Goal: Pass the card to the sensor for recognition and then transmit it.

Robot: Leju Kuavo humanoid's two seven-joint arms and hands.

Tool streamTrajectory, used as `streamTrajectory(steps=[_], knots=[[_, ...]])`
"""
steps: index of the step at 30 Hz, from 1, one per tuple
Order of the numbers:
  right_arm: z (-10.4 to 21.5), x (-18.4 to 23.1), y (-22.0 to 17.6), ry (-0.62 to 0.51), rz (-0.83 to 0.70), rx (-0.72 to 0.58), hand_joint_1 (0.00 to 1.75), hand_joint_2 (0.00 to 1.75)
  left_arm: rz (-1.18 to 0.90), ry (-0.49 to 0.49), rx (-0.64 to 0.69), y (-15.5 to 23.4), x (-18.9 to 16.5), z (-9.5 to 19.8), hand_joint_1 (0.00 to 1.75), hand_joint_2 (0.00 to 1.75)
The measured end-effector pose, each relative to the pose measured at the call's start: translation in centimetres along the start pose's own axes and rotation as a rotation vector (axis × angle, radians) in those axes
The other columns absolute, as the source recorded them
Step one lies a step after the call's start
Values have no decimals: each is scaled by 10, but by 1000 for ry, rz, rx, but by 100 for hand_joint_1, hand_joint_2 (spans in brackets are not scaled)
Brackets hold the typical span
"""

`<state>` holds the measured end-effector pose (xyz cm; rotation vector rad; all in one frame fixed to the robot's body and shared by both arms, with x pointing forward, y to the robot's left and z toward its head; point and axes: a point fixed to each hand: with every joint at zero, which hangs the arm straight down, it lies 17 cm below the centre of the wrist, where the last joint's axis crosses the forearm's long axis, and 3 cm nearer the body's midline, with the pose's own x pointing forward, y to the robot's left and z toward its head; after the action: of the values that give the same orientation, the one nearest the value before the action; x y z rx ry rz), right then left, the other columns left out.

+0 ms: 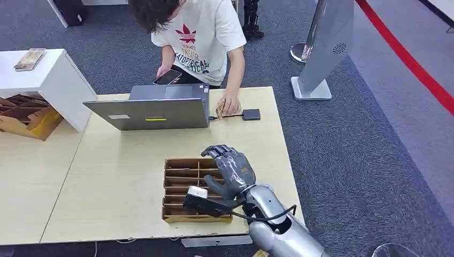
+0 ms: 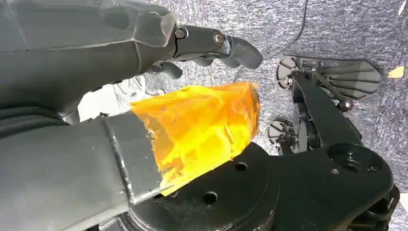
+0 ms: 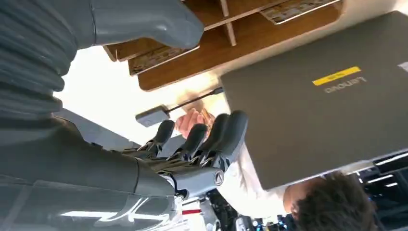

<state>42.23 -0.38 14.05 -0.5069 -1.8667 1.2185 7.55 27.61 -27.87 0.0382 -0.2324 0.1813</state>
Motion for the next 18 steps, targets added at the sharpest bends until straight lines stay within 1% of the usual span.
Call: streamTrajectory(steps=[2,4,6,9,16,18], knots=[[0,-4,1,8,8,3,70,175,0,0,0,0,0,0,0,0],[0,-8,2,19,13,5,65,175,0,1,1,0,0,0,0,0],[0,-11,2,28,18,5,63,175,0,2,1,0,0,0,0,0],[0,-16,2,39,23,5,70,175,0,3,2,0,-1,0,0,0],[0,-19,3,44,25,7,70,175,0,5,2,0,-1,0,0,0],[1,-19,4,44,26,8,79,175,0,5,2,0,-1,0,0,0]])
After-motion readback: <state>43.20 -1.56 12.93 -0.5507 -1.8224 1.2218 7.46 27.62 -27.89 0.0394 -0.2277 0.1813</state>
